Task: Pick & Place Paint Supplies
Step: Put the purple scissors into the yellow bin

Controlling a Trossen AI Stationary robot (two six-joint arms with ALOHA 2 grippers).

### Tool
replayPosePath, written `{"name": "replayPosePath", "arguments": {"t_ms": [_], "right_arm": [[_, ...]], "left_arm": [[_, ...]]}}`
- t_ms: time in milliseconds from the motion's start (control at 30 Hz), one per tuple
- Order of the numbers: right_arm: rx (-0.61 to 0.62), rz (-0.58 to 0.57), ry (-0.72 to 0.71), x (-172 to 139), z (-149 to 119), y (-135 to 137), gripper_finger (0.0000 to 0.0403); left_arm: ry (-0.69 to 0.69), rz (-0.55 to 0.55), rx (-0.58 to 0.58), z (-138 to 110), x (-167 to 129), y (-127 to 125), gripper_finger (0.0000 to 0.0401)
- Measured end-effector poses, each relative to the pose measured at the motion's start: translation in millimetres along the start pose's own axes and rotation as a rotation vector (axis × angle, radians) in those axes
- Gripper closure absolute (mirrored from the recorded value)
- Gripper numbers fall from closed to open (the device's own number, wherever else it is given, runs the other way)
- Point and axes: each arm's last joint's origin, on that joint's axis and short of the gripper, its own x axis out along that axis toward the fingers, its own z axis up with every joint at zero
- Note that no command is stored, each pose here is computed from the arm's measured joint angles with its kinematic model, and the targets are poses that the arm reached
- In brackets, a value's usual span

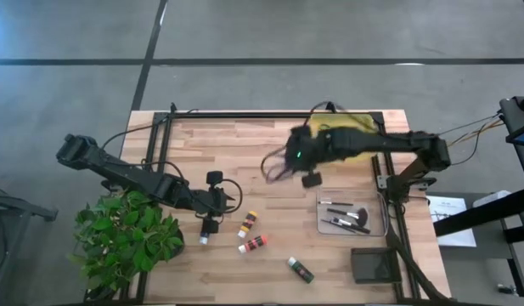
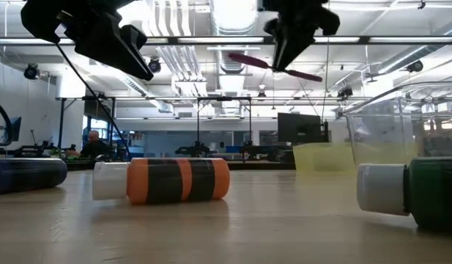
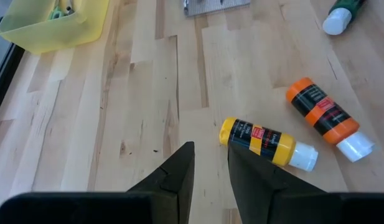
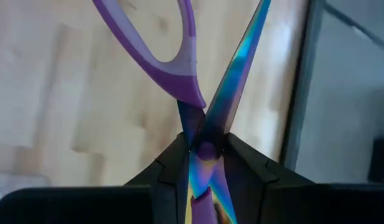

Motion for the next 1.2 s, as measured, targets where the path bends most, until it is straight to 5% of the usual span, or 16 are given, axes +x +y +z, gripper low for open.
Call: {"name": "replayPosePath", "arguments": {"t_ms": [433,900,1200], "right_arm": [[0.330,-0.150,0.147,7,-115,-84,0.0326],[0.522,-0.161,0.309,43,-207,-75,0.0326],[0.546,-0.148,0.354,61,-224,-72,0.0326]], "left_arm": [[0.000,0.000,-0.003,0,0,0,0.0297],[-0.001,0.000,0.000,0,0,0,0.0297],[-0.002,0.000,0.001,0,0,0,0.0297]]}}
